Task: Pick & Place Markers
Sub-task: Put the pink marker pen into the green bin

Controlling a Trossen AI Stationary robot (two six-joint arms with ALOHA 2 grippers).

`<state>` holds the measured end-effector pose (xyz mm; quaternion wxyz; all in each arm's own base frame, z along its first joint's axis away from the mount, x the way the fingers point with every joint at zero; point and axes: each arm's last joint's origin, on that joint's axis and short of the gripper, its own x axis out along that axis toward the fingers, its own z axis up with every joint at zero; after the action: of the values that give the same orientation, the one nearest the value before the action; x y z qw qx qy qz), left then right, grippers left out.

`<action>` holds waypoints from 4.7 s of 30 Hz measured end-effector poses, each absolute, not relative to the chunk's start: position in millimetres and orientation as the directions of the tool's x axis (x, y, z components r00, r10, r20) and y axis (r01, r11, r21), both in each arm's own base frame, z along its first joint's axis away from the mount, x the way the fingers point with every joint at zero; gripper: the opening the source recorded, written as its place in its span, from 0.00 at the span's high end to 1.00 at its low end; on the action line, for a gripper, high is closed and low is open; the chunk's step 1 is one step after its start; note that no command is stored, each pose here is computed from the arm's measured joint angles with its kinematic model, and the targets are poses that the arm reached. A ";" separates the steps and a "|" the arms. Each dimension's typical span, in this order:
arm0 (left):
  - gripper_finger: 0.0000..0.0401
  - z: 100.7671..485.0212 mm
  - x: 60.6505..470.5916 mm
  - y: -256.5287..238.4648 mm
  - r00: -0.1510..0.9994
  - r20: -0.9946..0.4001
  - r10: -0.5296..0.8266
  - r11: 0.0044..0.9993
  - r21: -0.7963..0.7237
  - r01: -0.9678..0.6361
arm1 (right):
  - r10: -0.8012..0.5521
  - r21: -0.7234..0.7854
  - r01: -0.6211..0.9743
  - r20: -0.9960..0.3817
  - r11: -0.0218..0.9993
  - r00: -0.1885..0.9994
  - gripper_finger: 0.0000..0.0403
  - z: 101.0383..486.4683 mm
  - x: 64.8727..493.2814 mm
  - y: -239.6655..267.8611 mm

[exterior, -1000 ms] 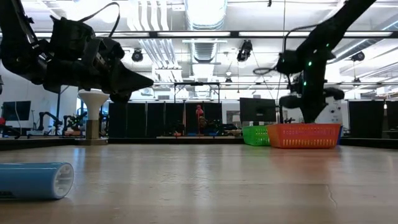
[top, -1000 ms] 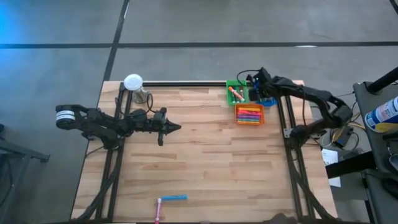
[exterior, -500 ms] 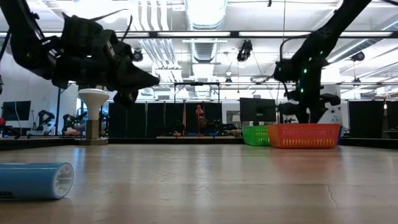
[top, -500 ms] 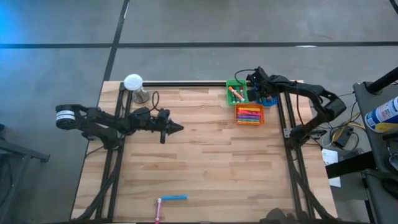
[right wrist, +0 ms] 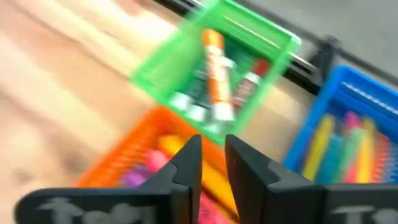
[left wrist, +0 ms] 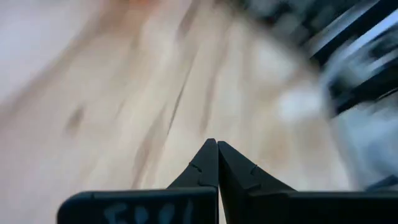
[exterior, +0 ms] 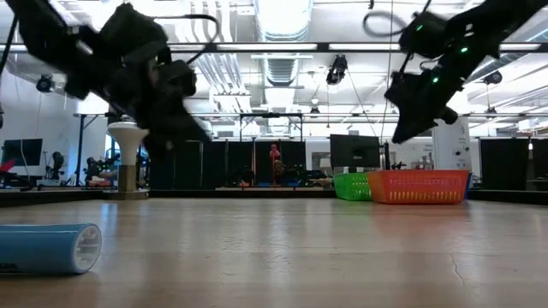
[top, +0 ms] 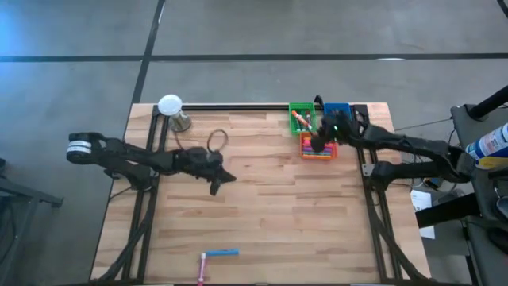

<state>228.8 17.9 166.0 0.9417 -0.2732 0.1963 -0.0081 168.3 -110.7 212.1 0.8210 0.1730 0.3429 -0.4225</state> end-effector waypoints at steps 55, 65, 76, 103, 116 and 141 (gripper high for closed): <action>0.44 188.3 275.0 -314.6 -0.030 -0.965 -0.259 0.076 0.011 -0.997 | -0.319 -0.030 0.350 -0.485 0.936 0.814 0.92 191.9 158.4 -29.2; 0.55 177.7 270.7 -316.7 -0.081 -0.970 -0.229 0.089 0.062 -0.994 | -0.321 -0.037 0.347 -0.485 0.937 0.813 0.92 191.9 158.4 -29.1; 0.63 161.4 269.1 -329.4 -0.117 -0.954 -0.276 0.155 0.076 -0.985 | -0.322 -0.039 0.346 -0.478 0.937 0.817 0.92 192.6 158.8 -29.2; 0.86 217.4 234.9 -274.5 -0.251 -0.968 0.006 0.323 0.239 -0.916 | -0.322 -0.058 0.336 -0.473 0.940 0.820 0.92 193.1 159.1 -29.2; 0.87 229.6 298.2 -93.4 -0.121 -0.969 0.216 0.817 0.247 -0.521 | -0.246 -0.079 0.236 -0.451 0.968 0.858 0.92 198.2 155.3 -25.6; 0.82 166.3 382.7 50.3 0.216 -0.970 0.109 0.994 0.108 -0.017 | -0.183 0.118 0.292 -0.546 0.949 0.818 0.92 182.1 166.8 -14.0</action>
<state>382.7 50.3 166.3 0.7788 0.0371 0.6249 0.0405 166.8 -14.0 182.1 0.9482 0.0985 0.2747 -0.1252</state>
